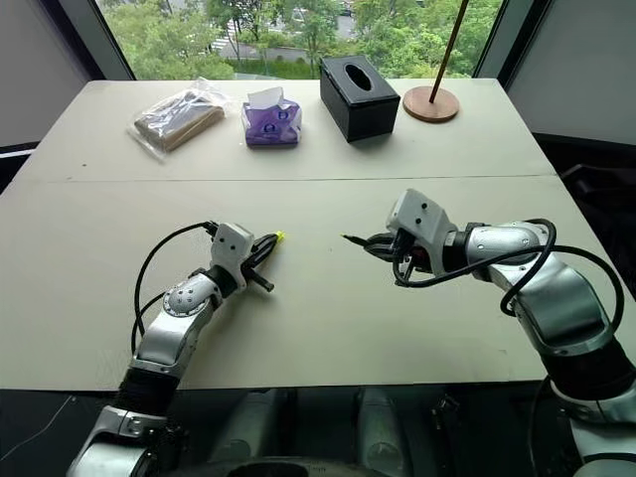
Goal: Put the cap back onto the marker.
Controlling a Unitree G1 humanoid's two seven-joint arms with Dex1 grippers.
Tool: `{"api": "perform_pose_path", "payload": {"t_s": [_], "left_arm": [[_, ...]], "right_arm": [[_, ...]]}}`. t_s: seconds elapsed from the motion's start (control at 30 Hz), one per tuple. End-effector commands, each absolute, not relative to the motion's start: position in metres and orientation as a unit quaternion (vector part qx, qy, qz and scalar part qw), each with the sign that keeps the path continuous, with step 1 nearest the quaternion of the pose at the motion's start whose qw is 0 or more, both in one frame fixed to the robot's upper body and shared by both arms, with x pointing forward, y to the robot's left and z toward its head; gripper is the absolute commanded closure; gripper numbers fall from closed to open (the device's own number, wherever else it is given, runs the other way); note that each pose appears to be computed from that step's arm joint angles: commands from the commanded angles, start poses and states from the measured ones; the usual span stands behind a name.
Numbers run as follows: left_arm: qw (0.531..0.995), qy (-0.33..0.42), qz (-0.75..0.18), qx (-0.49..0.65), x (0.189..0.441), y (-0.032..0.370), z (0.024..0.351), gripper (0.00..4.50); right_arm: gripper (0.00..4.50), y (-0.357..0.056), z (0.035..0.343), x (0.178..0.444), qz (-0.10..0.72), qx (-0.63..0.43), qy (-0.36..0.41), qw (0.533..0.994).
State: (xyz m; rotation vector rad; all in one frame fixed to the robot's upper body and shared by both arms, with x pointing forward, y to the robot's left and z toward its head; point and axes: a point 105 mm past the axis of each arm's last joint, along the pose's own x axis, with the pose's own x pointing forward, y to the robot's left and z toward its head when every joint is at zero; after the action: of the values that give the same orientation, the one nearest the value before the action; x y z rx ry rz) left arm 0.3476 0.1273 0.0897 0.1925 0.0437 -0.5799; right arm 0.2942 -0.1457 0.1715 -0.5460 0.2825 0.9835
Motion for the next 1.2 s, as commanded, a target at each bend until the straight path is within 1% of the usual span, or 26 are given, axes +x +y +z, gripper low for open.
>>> {"api": "perform_pose_path", "payload": {"t_s": [0.03, 0.17, 0.27, 0.37, 0.43, 0.5, 0.6, 0.63, 0.73, 0.8, 0.83, 0.87, 1.1, 1.2], "left_arm": [[0.94, -0.005, -0.324, 0.106, 0.351, 0.163, 0.134, 4.47], [0.901, 0.025, -0.405, 0.156, 0.347, 0.187, 0.161, 4.47], [0.872, 0.037, -0.454, 0.178, 0.347, 0.189, 0.176, 4.47], [0.858, 0.04, -0.476, 0.189, 0.352, 0.183, 0.186, 4.47], [0.856, 0.049, -0.479, 0.188, 0.356, 0.178, 0.184, 4.47], [0.863, 0.041, -0.481, 0.147, 0.356, 0.17, 0.181, 4.47], [0.883, 0.052, -0.457, 0.097, 0.354, 0.161, 0.155, 3.67], [0.887, 0.053, -0.448, 0.098, 0.354, 0.161, 0.149, 3.31], [0.906, 0.048, -0.406, 0.105, 0.355, 0.158, 0.136, 1.73], [0.918, 0.045, -0.377, 0.11, 0.355, 0.154, 0.129, 0.83], [0.924, 0.042, -0.364, 0.111, 0.355, 0.152, 0.126, 0.27], [0.929, 0.037, -0.352, 0.109, 0.355, 0.15, 0.123, 0.12], [0.956, 0.028, -0.277, 0.091, 0.357, 0.145, 0.107, 0.12], [0.969, 0.024, -0.228, 0.095, 0.358, 0.151, 0.102, 0.12]], "right_arm": [[4.5, -0.154, 0.187, 0.301, 0.457, -0.278, 0.109, 0.838], [4.5, -0.156, 0.192, 0.312, 0.459, -0.288, 0.097, 0.835], [4.5, -0.154, 0.194, 0.319, 0.462, -0.293, 0.088, 0.832], [4.5, -0.152, 0.193, 0.323, 0.466, -0.296, 0.086, 0.829], [4.5, -0.15, 0.191, 0.324, 0.467, -0.295, 0.084, 0.83], [4.5, -0.15, 0.19, 0.323, 0.464, -0.292, 0.083, 0.832], [4.5, -0.151, 0.186, 0.32, 0.455, -0.285, 0.084, 0.839], [4.5, -0.152, 0.185, 0.319, 0.455, -0.284, 0.086, 0.84], [4.5, -0.152, 0.185, 0.313, 0.455, -0.282, 0.087, 0.84], [4.5, -0.151, 0.188, 0.31, 0.46, -0.28, 0.085, 0.838], [4.5, -0.15, 0.19, 0.308, 0.464, -0.279, 0.084, 0.837], [4.5, -0.149, 0.191, 0.307, 0.468, -0.28, 0.083, 0.834], [4.5, -0.141, 0.196, 0.307, 0.479, -0.283, 0.076, 0.828], [4.5, -0.14, 0.194, 0.308, 0.478, -0.283, 0.075, 0.828]]}}
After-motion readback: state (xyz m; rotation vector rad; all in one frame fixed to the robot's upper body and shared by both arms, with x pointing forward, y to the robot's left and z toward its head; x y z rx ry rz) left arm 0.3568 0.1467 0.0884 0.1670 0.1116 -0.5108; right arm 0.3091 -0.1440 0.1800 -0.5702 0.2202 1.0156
